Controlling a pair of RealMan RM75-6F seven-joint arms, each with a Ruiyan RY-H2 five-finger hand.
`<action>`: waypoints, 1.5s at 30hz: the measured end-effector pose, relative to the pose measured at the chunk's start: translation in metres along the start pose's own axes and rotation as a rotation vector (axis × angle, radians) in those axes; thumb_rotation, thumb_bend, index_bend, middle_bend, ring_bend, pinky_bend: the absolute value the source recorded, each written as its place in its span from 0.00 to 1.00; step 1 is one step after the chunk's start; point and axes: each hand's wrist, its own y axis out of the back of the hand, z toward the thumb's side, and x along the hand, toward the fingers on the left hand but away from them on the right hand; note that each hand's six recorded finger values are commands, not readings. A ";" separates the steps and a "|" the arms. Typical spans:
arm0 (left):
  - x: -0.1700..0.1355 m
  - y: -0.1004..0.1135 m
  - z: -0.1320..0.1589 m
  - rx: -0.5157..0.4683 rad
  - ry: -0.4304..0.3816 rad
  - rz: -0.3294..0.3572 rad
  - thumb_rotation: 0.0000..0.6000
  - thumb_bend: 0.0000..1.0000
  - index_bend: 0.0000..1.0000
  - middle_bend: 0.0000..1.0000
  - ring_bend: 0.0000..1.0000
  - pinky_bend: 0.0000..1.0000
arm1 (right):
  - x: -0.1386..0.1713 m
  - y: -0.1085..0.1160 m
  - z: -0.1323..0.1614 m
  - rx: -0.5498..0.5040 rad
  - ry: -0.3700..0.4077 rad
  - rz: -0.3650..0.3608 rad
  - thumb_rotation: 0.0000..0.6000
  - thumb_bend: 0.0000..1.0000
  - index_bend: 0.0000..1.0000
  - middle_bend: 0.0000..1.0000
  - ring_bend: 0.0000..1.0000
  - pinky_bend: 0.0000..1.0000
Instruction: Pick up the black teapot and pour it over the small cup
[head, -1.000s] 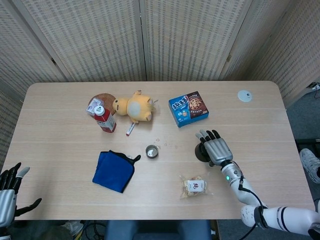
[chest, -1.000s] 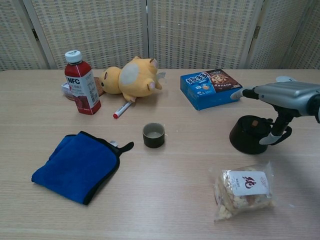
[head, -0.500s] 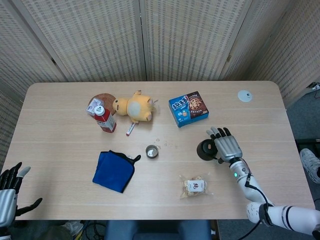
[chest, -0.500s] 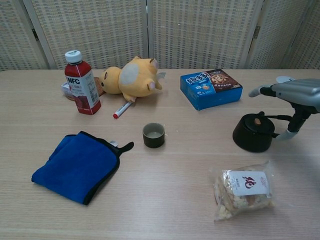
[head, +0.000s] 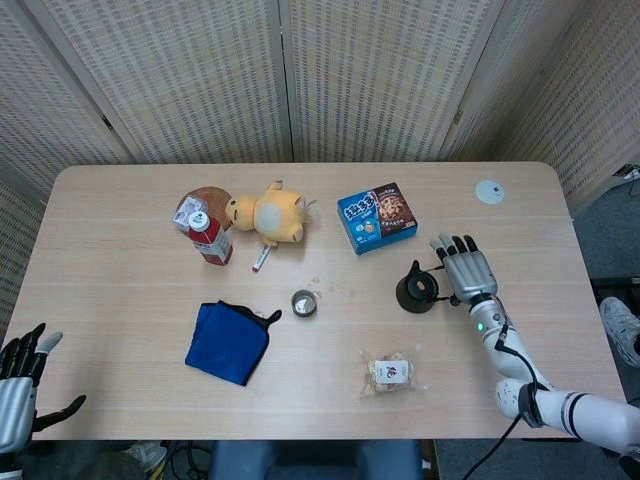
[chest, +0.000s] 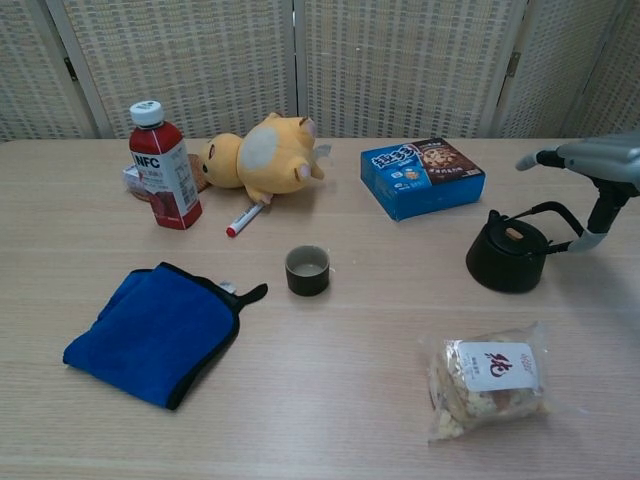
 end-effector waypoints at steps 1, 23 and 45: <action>0.000 0.000 0.000 0.000 0.000 0.000 1.00 0.00 0.12 0.00 0.00 0.00 | -0.002 0.001 -0.001 0.005 -0.002 -0.001 1.00 0.00 0.00 0.00 0.00 0.01; 0.002 0.000 0.003 -0.004 -0.009 -0.002 1.00 0.00 0.12 0.00 0.00 0.00 | 0.004 0.008 -0.021 -0.035 -0.043 0.016 1.00 0.00 0.00 0.19 0.03 0.01; 0.001 0.001 0.011 -0.021 -0.036 -0.004 1.00 0.00 0.12 0.00 0.00 0.00 | 0.094 -0.042 -0.053 -0.115 -0.014 0.145 1.00 0.00 0.13 0.19 0.04 0.01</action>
